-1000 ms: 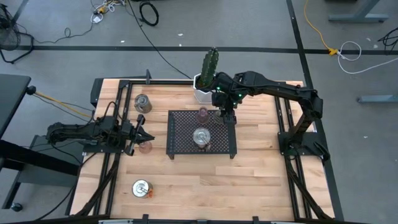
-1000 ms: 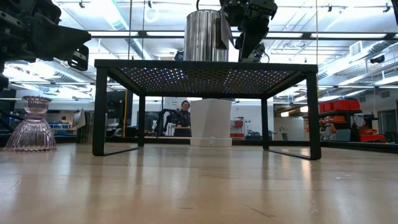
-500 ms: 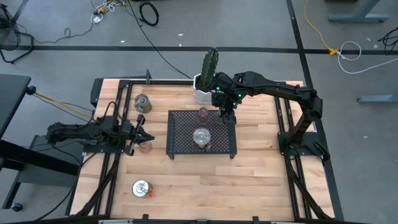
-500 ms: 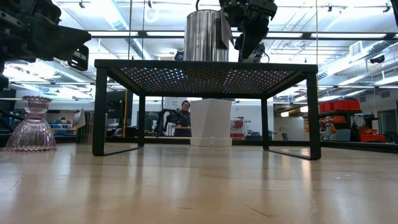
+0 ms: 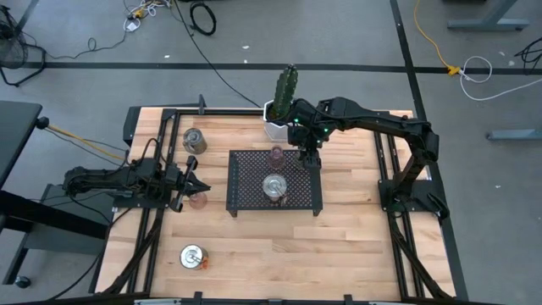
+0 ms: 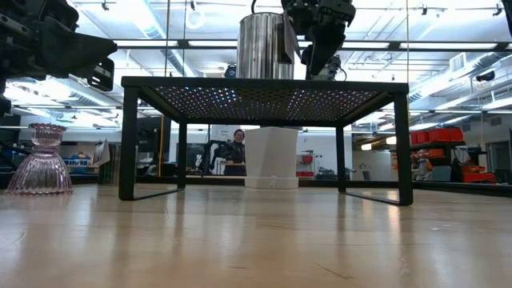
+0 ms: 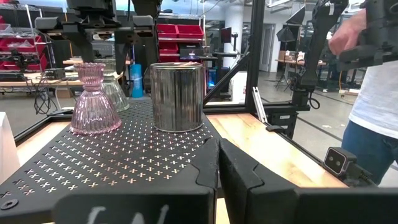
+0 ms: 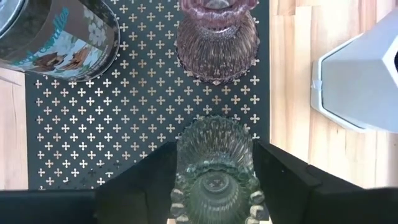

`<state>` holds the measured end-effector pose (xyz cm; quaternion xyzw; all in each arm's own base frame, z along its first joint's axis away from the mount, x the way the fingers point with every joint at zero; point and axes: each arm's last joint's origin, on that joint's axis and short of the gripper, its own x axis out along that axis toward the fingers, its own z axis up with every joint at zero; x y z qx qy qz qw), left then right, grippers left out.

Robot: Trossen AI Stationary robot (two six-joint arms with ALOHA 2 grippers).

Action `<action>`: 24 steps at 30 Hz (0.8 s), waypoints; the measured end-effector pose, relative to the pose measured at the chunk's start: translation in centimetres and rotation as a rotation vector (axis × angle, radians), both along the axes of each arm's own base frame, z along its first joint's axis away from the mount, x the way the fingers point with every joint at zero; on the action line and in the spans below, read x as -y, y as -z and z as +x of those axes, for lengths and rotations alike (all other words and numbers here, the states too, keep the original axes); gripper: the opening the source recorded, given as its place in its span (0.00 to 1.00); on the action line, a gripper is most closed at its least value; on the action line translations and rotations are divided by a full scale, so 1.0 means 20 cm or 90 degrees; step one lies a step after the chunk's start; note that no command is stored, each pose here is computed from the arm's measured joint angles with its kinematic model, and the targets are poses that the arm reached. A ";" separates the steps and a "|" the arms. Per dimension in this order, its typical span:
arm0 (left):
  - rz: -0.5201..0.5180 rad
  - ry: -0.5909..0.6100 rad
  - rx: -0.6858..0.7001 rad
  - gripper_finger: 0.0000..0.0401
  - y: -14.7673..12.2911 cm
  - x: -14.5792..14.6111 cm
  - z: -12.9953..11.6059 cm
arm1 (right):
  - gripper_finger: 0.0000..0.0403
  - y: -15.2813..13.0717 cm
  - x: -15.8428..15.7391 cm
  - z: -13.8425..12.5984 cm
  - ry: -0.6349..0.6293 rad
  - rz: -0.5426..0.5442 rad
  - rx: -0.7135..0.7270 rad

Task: Pick & Place candle stick holders
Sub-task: Put the green glass candle holder on the shelf, then put the purple glass candle holder on the shelf

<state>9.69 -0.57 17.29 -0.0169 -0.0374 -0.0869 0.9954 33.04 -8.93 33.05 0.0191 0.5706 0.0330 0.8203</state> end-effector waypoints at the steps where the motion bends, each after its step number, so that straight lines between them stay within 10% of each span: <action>1: 0.000 0.000 0.000 0.05 0.00 0.00 0.00 | 0.53 0.00 0.00 0.00 -0.001 0.001 0.001; 24: 0.000 0.000 0.000 0.05 0.00 0.00 0.00 | 0.71 -0.10 -0.02 -0.06 -0.004 -0.010 0.049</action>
